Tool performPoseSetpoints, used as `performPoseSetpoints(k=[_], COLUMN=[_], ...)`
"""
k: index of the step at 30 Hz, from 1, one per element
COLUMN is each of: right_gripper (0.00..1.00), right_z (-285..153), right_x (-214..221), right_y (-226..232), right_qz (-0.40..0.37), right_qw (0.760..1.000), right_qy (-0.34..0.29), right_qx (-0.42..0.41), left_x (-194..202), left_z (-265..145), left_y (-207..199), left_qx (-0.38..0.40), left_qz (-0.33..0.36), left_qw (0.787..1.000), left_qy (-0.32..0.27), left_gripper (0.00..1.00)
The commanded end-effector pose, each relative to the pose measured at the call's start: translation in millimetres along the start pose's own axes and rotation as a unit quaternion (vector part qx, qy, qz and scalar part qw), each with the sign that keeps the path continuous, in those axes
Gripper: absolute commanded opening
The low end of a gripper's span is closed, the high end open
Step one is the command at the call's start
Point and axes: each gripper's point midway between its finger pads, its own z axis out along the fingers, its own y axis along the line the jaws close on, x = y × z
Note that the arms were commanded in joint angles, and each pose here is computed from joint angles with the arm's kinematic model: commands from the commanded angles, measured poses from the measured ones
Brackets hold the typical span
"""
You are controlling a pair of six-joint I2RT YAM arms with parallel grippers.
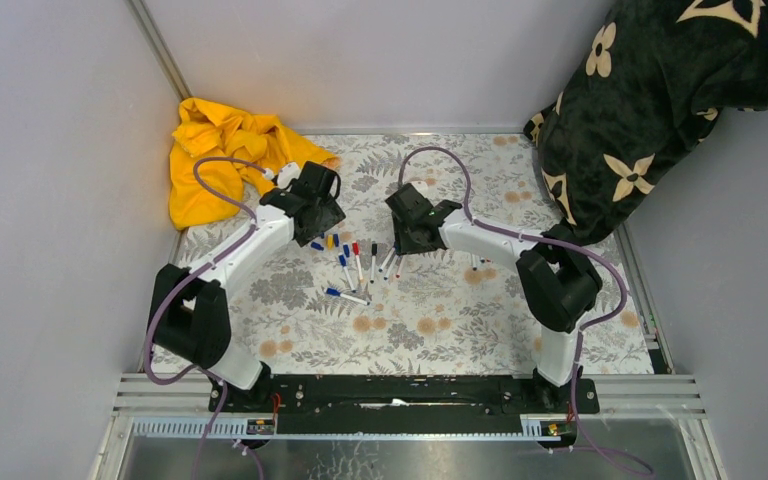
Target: Open the pen caps
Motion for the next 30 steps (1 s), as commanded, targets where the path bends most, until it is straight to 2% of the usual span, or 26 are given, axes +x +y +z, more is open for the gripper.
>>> performPoseSetpoints(k=[1, 30], right_gripper=[0.5, 0.42], right_z=[-4, 33], right_x=[-1, 39], right_y=[22, 13], right_qz=[0.019, 0.009], right_qw=[1.0, 0.997], right_qy=[0.005, 0.054], right_qx=[-0.009, 0.052], left_x=[-2, 4], left_z=[-12, -19], left_y=[-6, 2], left_qx=[0.028, 0.041], left_qz=[0.0, -0.001], left_qw=[1.0, 0.999], left_qy=[-0.011, -0.012], left_gripper=[0.75, 0.75])
